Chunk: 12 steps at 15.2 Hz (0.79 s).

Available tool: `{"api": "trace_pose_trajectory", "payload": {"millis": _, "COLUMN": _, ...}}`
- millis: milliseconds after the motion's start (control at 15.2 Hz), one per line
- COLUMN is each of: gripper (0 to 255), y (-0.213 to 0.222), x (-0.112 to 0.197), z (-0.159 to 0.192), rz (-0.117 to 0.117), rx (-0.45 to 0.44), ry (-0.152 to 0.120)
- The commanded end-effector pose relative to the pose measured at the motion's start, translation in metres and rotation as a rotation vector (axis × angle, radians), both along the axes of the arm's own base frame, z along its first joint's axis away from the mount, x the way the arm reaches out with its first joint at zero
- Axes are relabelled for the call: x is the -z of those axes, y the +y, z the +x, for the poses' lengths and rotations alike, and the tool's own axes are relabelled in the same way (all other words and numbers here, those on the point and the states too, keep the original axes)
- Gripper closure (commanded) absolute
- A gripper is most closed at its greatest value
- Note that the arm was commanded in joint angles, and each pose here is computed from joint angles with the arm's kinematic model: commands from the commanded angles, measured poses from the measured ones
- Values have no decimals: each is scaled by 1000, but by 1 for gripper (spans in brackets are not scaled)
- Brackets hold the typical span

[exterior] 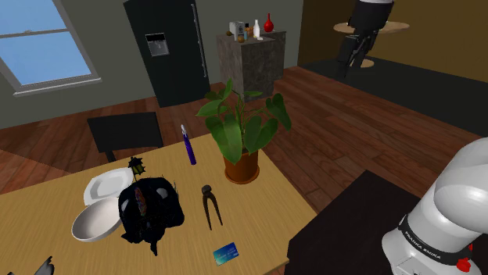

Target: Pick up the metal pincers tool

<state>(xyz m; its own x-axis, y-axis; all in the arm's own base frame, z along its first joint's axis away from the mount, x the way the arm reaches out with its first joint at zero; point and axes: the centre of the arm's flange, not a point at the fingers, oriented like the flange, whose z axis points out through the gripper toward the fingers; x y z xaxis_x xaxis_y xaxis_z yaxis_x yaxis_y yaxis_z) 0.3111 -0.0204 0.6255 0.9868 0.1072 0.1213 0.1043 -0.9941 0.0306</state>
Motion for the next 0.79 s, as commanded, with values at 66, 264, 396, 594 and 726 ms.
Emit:
{"api": "trace_pose_trajectory", "payload": {"millis": 66, "gripper": 0, "y": 10, "x": 8, "z": 5, "rz": 1, "rx": 1, "ry": 3}}
{"api": "trace_pose_trajectory", "payload": {"millis": 264, "gripper": 0, "y": 39, "x": 30, "z": 19, "rz": 3, "rx": 6, "ry": 12}}
{"api": "trace_pose_trajectory", "payload": {"millis": 396, "gripper": 0, "y": 59, "x": 45, "z": 29, "rz": 4, "rx": 8, "ry": 18}}
{"api": "trace_pose_trajectory", "payload": {"millis": 594, "gripper": 0, "y": 88, "x": 68, "z": 43, "rz": 6, "rx": 13, "ry": 27}}
{"api": "trace_pose_trajectory", "payload": {"millis": 726, "gripper": 0, "y": 108, "x": 83, "z": 52, "rz": 8, "rx": 15, "ry": 33}}
